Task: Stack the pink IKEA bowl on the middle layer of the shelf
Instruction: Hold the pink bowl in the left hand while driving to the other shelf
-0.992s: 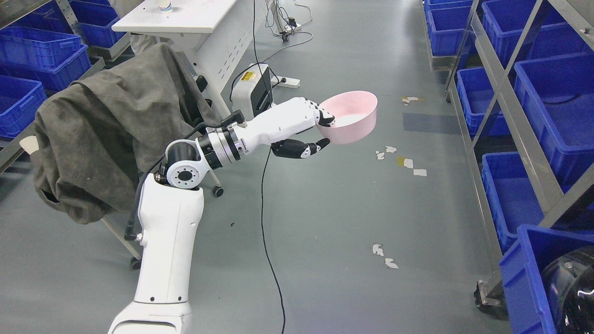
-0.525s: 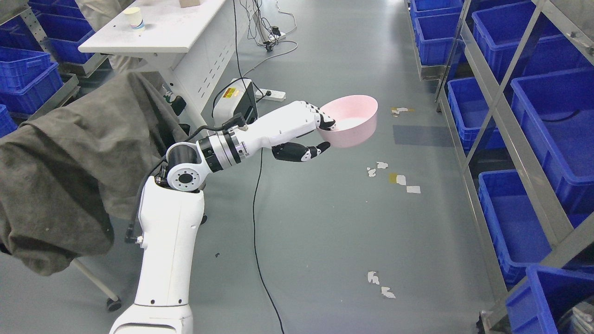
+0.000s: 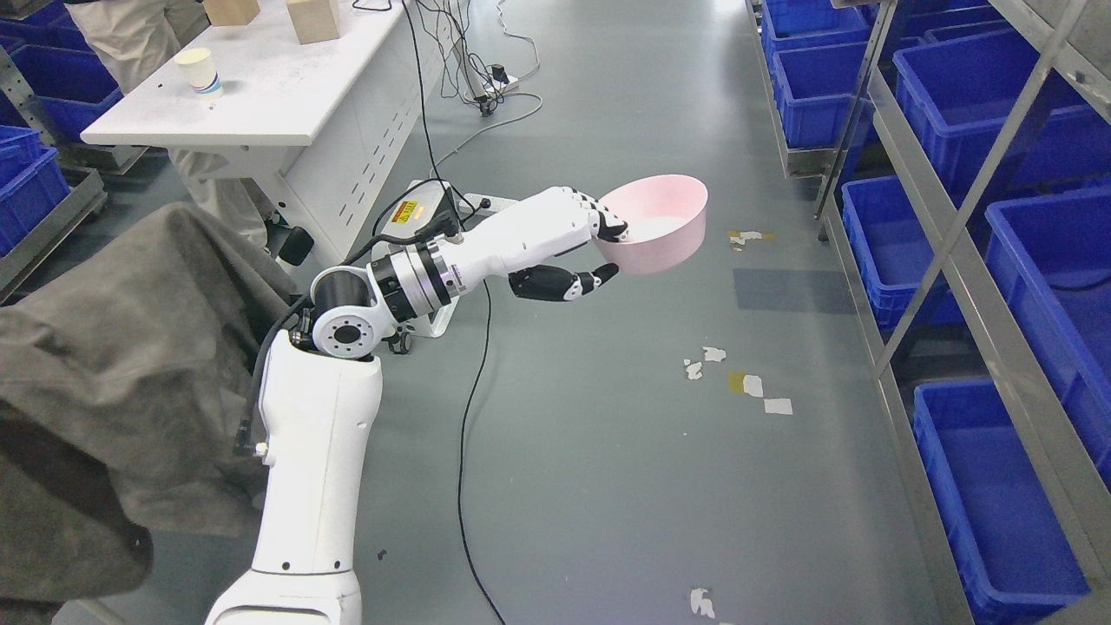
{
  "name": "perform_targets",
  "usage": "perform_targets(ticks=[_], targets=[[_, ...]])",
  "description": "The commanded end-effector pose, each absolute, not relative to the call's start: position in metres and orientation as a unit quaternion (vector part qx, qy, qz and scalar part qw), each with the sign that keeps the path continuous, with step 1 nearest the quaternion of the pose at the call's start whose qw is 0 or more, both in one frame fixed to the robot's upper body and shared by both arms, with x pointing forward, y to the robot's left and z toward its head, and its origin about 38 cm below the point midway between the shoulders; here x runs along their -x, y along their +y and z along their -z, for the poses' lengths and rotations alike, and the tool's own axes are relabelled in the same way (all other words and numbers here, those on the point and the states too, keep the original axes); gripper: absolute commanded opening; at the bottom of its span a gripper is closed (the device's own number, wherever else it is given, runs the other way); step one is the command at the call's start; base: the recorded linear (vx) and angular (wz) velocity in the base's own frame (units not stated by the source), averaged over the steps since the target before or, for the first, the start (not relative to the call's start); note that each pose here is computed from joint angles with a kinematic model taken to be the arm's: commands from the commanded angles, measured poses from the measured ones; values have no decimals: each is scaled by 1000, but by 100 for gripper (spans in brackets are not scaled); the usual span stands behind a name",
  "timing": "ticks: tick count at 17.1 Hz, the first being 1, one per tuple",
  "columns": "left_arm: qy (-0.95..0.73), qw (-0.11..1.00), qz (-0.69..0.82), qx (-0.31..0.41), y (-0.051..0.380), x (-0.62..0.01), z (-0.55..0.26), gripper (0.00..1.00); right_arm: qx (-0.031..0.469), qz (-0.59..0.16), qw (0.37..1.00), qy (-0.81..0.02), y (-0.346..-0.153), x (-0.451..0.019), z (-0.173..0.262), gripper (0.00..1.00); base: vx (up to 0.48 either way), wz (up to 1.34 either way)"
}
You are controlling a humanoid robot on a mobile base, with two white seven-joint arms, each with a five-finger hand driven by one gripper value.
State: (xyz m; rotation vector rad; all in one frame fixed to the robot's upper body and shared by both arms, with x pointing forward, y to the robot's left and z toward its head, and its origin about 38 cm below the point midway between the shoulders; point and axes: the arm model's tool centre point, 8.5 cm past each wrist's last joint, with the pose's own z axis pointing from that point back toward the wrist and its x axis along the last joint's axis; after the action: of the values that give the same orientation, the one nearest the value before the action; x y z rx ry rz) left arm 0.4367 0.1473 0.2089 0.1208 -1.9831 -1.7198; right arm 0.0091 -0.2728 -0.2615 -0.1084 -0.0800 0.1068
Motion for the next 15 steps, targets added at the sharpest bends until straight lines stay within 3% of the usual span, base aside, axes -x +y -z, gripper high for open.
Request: perform_targets(ticks=[1, 15], targets=[[-726, 262, 633, -57, 160, -438, -209, 2, 62, -54, 996, -37, -284, 0, 261, 100, 381, 42], [-725, 267, 633, -51, 160, -436, -203, 2, 62, -54, 996, -37, -284, 0, 261, 100, 381, 77]])
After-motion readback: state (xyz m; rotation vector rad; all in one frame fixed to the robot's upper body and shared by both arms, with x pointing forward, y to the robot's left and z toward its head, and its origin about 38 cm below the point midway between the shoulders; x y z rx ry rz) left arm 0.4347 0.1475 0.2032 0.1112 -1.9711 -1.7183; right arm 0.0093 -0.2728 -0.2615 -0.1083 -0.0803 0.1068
